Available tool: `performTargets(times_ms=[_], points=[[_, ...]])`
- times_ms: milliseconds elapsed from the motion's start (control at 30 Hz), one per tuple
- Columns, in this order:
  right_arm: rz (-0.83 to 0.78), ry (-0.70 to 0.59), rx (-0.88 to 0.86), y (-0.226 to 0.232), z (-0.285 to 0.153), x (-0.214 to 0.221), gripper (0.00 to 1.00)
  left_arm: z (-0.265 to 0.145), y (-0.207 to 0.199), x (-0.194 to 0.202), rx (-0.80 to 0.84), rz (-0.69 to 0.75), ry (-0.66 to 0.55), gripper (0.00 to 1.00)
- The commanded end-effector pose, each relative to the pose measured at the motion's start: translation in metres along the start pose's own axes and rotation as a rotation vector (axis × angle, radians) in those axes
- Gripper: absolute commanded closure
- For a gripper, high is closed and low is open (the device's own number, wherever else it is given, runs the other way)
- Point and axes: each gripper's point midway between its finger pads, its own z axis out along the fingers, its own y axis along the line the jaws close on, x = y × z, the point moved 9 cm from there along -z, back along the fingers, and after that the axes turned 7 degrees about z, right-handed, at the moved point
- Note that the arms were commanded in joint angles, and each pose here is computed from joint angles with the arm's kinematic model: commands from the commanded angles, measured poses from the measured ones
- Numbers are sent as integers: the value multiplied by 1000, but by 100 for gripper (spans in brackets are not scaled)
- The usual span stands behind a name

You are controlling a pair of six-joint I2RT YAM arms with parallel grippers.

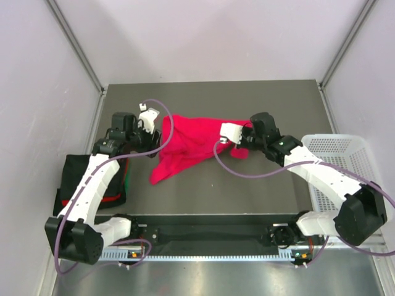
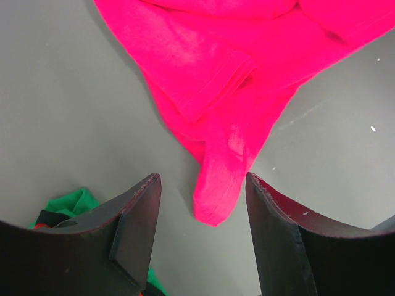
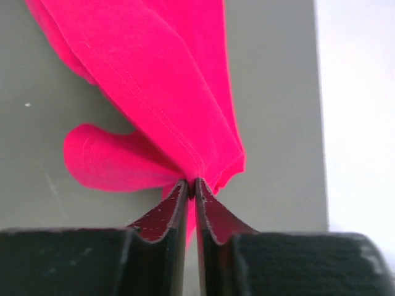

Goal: Fold and stack the t-shirts
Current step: Flatten the tshirt out

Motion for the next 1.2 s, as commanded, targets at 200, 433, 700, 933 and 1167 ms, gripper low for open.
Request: performTargets(times_ms=[200,433,700,933,1167], points=[[72,83,-135,21,34,14,77,-12,-4,-8,11,28,-55,38],[47,50,-189,23,23,10,74,-14,-4,-5,-3,32,-53,38],[6,18,-153,21,-24,6,69,-12,-5,-3,1,21,-57,38],[-2,114,-227,41,-13,30,69,-13,-5,-3,-2,20,-61,38],[-1,181,-292,49,14,40,69,-15,-6,2,-15,25,-56,38]])
